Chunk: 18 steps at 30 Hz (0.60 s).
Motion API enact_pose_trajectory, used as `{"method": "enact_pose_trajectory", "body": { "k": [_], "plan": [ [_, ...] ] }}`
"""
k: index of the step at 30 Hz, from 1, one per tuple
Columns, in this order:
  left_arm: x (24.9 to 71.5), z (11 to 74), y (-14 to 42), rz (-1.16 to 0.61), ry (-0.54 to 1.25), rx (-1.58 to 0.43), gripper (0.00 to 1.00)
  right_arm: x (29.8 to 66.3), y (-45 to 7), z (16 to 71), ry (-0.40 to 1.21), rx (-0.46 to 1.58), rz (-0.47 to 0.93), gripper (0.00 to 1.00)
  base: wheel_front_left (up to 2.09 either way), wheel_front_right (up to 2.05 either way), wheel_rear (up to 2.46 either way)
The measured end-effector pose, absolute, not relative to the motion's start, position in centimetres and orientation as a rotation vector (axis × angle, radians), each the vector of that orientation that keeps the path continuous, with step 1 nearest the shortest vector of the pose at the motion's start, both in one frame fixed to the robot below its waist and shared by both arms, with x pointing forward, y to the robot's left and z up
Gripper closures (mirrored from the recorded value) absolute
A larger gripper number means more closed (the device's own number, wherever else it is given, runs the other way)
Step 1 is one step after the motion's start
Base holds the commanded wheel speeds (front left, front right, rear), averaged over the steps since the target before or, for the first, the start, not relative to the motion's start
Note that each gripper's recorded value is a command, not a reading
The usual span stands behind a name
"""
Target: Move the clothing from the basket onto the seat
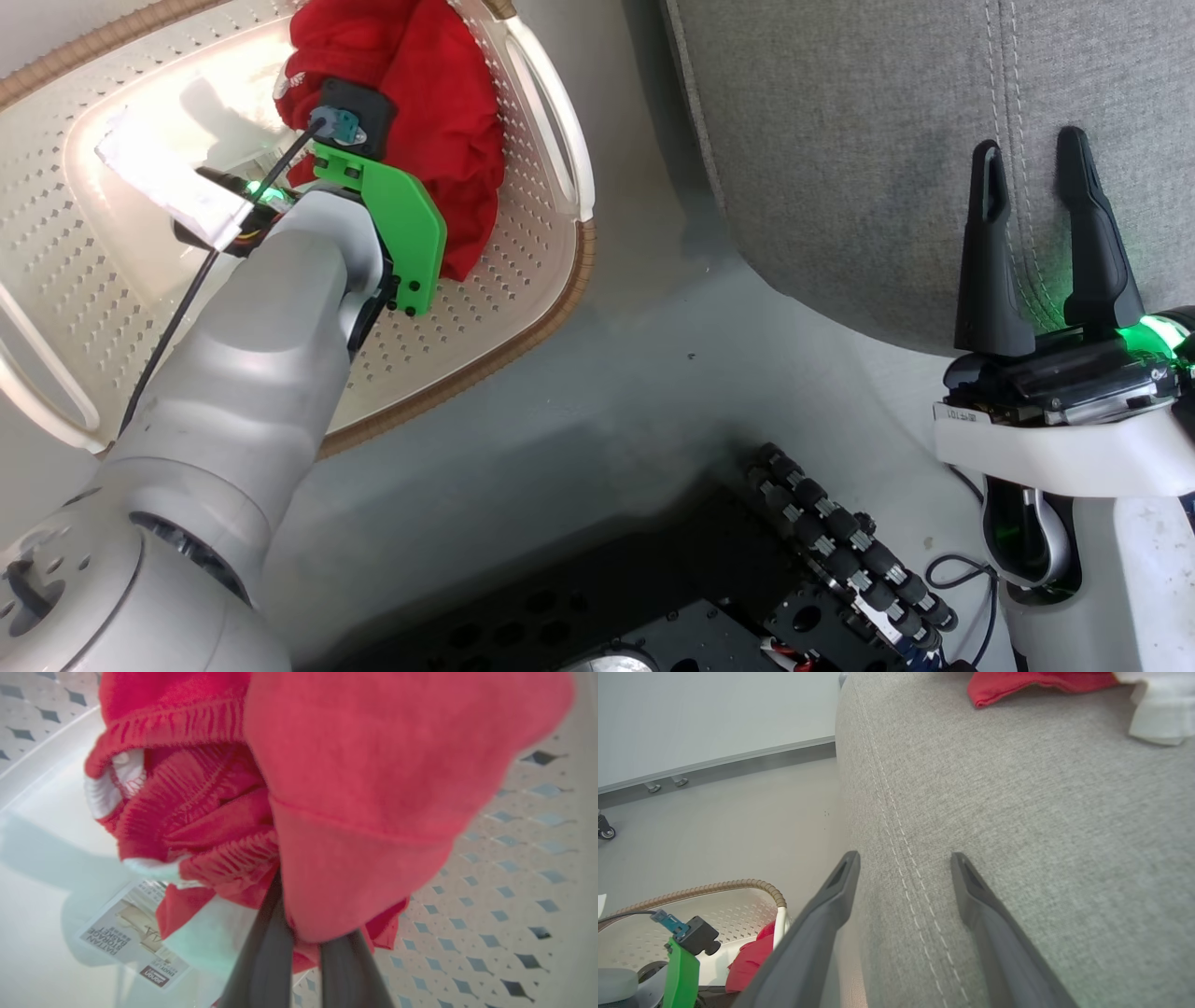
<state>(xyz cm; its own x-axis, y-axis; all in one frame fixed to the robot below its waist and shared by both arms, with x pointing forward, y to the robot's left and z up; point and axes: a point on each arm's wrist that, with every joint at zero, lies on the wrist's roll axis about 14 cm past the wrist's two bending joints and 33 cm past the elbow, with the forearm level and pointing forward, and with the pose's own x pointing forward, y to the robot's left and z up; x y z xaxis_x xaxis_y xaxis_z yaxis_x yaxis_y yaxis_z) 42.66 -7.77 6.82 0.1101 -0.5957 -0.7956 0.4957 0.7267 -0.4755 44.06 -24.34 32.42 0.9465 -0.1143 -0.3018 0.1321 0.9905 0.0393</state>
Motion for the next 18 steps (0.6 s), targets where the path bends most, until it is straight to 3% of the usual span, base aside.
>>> {"method": "enact_pose_trajectory", "body": {
  "k": [14, 18],
  "plan": [
    [43.9, 7.1, -4.6, -0.825, 1.193, 0.05, 1.0, 47.1, -24.4, 35.4, 0.187, 0.055, -0.1, 0.0, 0.0, 0.0, 0.0],
    [45.2, 8.0, -3.3, -0.852, 1.089, 0.174, 1.0, 47.9, -24.8, 36.9, 0.141, 0.073, -0.108, 0.0, 0.0, 0.0, 0.0]
  ]
}}
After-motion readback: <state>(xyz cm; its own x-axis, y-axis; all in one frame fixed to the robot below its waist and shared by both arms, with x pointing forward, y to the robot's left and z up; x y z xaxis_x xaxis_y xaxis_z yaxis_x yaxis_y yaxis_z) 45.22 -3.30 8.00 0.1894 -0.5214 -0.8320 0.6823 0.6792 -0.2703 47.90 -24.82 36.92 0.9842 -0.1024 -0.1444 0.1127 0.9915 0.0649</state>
